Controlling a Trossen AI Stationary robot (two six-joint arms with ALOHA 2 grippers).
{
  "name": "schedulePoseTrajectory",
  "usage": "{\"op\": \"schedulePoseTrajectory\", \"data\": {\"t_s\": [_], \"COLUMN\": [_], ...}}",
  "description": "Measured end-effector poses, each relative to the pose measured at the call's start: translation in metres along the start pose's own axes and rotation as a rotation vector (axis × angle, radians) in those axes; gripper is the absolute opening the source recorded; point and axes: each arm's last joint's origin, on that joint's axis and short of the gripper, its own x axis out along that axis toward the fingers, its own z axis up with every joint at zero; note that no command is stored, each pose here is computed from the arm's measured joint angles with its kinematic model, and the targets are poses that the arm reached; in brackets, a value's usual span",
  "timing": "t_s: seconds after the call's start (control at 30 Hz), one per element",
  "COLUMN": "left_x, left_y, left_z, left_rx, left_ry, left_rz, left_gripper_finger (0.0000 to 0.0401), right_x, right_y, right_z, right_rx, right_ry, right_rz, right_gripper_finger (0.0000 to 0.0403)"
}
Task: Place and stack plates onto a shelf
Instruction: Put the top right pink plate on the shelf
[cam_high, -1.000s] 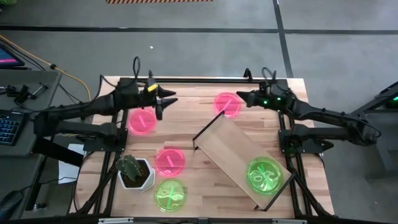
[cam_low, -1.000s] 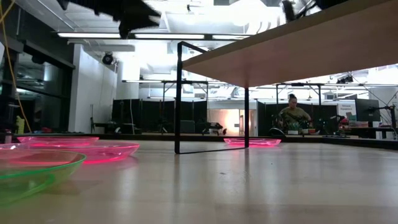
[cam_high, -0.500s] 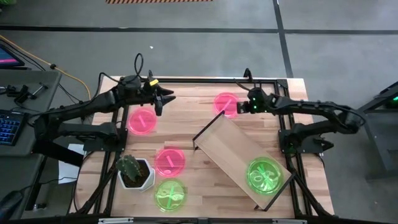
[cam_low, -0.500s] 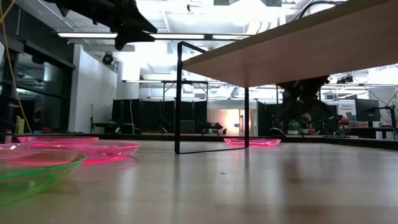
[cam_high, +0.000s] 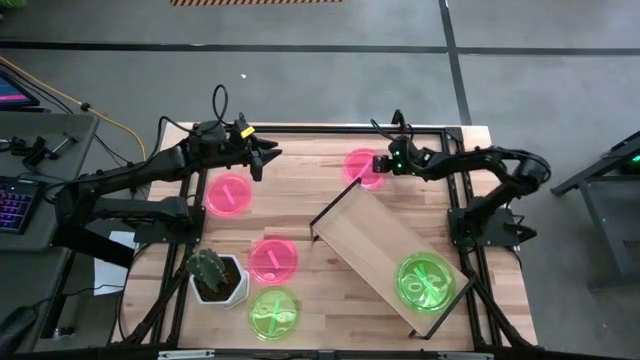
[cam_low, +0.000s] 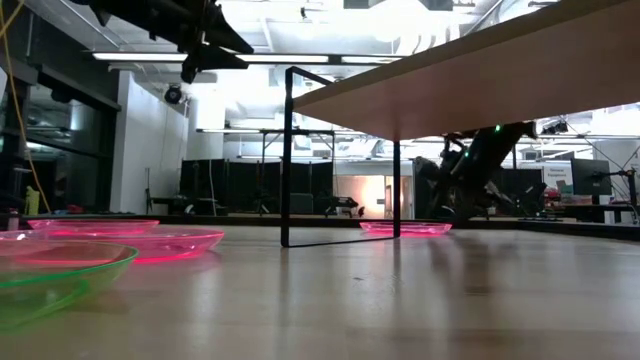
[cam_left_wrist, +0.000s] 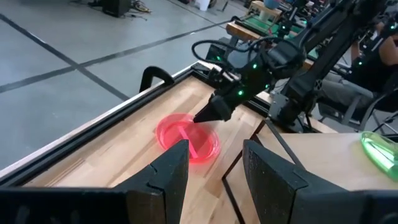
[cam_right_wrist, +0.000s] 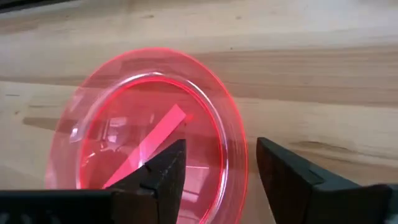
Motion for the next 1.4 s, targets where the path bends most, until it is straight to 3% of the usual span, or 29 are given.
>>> {"op": "schedulePoseTrajectory", "data": {"t_s": [0.33, 0.47, 0.63, 0.77, 0.97, 1.13, 1.4], "left_x": [0.0, 0.0, 0.0, 0.0, 0.0, 0.0, 0.0], "left_y": [0.0, 0.0, 0.001, 0.001, 0.001, 0.001, 0.001], "left_z": [0.0, 0.0, 0.0, 0.0, 0.0, 0.0, 0.001], "left_rx": [-0.002, -0.002, -0.004, -0.029, -0.038, -0.054, -0.055], "left_ry": [-0.001, -0.003, -0.009, -0.009, -0.009, -0.01, -0.011], "left_rz": [0.004, 0.011, 0.029, 0.029, 0.029, 0.028, 0.028], "left_gripper_finger": [0.0142, 0.0142, 0.0142, 0.0142, 0.0142, 0.0142, 0.0142], "right_x": [0.014, 0.014, 0.013, 0.007, -0.013, -0.039, -0.085], "right_y": [-0.005, -0.008, -0.01, -0.011, -0.018, -0.021, -0.022], "right_z": [-0.007, -0.008, -0.009, -0.007, 0.008, 0.027, 0.05], "right_rx": [-0.022, -0.026, -0.052, -0.063, -0.053, -0.074, -0.055], "right_ry": [0.02, 0.025, 0.048, 0.072, 0.103, 0.073, -0.058], "right_rz": [-0.063, -0.092, -0.109, -0.096, -0.015, 0.117, 0.314], "right_gripper_finger": [0.0168, 0.012, 0.0016, 0.0009, 0.0001, 0.0, 0.0]}}
